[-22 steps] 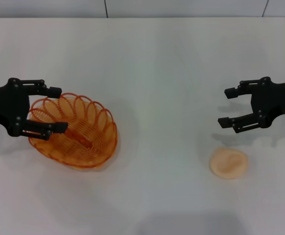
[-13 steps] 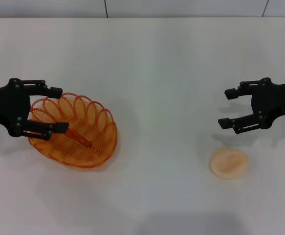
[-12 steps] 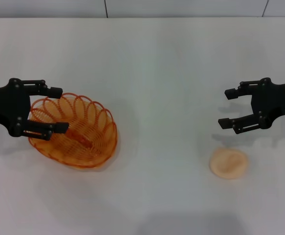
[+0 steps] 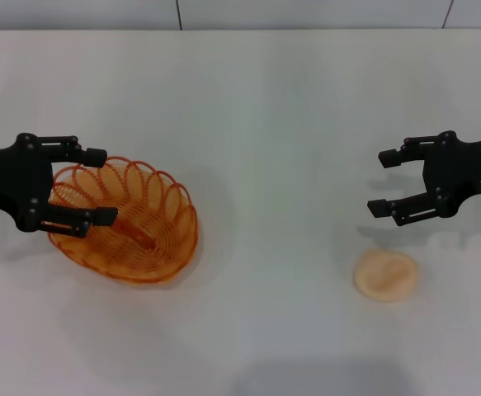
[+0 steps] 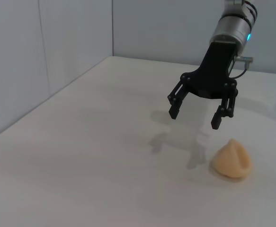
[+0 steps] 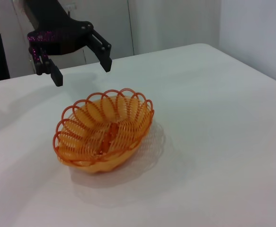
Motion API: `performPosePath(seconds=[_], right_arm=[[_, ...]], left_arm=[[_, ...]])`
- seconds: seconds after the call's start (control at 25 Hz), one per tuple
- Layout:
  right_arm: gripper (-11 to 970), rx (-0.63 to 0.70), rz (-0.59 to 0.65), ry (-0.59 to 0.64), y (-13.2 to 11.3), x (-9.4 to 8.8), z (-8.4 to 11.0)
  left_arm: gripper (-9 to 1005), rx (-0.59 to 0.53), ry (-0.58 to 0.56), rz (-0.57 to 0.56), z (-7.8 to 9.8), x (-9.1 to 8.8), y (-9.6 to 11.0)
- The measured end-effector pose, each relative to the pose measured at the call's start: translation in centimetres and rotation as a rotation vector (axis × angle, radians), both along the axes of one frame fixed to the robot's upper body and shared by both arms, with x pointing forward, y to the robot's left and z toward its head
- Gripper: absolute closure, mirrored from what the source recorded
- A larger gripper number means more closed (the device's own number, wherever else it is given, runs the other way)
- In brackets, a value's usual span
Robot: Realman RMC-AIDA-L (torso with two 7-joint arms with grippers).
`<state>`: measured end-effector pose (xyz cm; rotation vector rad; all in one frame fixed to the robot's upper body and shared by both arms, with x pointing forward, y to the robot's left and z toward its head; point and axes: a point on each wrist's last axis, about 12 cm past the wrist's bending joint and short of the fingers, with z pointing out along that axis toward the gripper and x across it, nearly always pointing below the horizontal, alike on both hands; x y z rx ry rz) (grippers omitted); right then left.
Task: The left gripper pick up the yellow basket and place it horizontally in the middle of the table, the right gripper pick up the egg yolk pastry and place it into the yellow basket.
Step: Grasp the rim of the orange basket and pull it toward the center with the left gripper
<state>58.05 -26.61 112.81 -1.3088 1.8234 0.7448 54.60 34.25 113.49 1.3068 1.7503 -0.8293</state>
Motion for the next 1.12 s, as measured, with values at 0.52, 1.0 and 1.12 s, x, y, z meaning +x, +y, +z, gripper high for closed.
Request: performPosePath(seconds=[0.52,1.0,1.12], right_arm=[[118,-0.001,-0.010,-0.006,-0.4,-0.1,-0.1],[118,-0.003,0.017,-0.001,0.1,-0.3,-0.3],[118,-0.009,0.025,-0.002,0.4,-0.3,-0.3]], left_arm=[[132,0.127,0.267,0.243,3.3,1.3,0.4],[132,0.362,0.425,0.511,6.0,4.0,0.0],[132,0.433,0.419,0.540,5.1,4.5,-0.4]])
